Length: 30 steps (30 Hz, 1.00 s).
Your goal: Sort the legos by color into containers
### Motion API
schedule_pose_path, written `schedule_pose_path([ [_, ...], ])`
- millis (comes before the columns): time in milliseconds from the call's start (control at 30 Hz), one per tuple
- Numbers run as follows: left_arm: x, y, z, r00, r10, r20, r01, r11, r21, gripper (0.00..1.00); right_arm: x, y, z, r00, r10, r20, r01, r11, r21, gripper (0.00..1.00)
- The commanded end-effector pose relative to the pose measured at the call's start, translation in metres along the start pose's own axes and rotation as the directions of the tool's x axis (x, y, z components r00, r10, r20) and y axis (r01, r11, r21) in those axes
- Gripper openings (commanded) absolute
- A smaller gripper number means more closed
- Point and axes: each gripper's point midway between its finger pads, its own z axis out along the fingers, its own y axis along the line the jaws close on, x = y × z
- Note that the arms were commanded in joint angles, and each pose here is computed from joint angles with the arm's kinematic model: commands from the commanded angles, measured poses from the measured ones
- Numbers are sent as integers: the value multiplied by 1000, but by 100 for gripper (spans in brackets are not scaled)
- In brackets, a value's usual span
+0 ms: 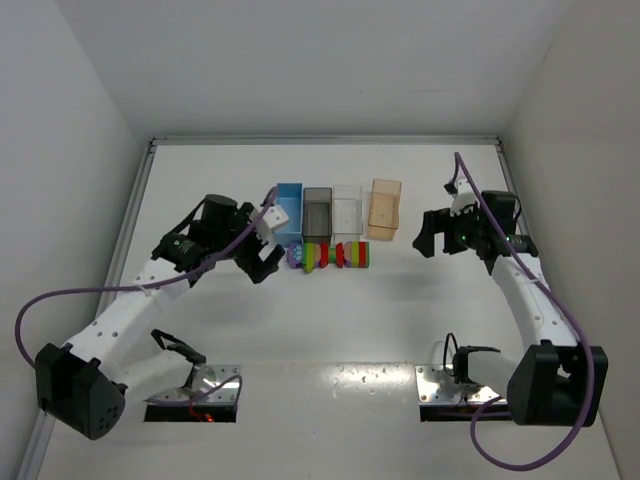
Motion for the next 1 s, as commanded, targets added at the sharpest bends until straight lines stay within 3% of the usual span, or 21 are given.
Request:
schedule_pose_path([
  [0, 1, -25, 1, 989, 147, -14, -145, 986, 81, 99, -2, 12, 0, 1000, -15, 11, 16, 997, -78, 100],
  [133, 12, -47, 16, 971, 229, -65, -219, 966, 139, 91, -1, 14, 2, 1000, -7, -4, 6, 995, -99, 100],
  [433, -16, -70, 32, 920, 387, 54, -391, 913, 112, 92, 5, 20, 6, 1000, -14, -21, 10, 986, -164, 100],
  [600, -21, -73, 53, 907, 418, 48, -420, 895, 150, 92, 10, 36, 4, 998, -47, -30, 37, 963, -268, 100],
  [700, -31, -71, 59, 930, 365, 52, -368, 918, 148, 92, 15, 59, 0, 989, -147, -35, 121, 909, -399, 97],
  [833, -31, -64, 60, 964, 261, 42, -265, 956, 123, 100, 23, 77, 6, 961, -273, -44, 213, 832, -512, 96],
  [967, -31, -46, 53, 989, 145, 35, -147, 987, 67, 100, 28, 98, 17, 883, -468, -25, 358, 708, -609, 93],
])
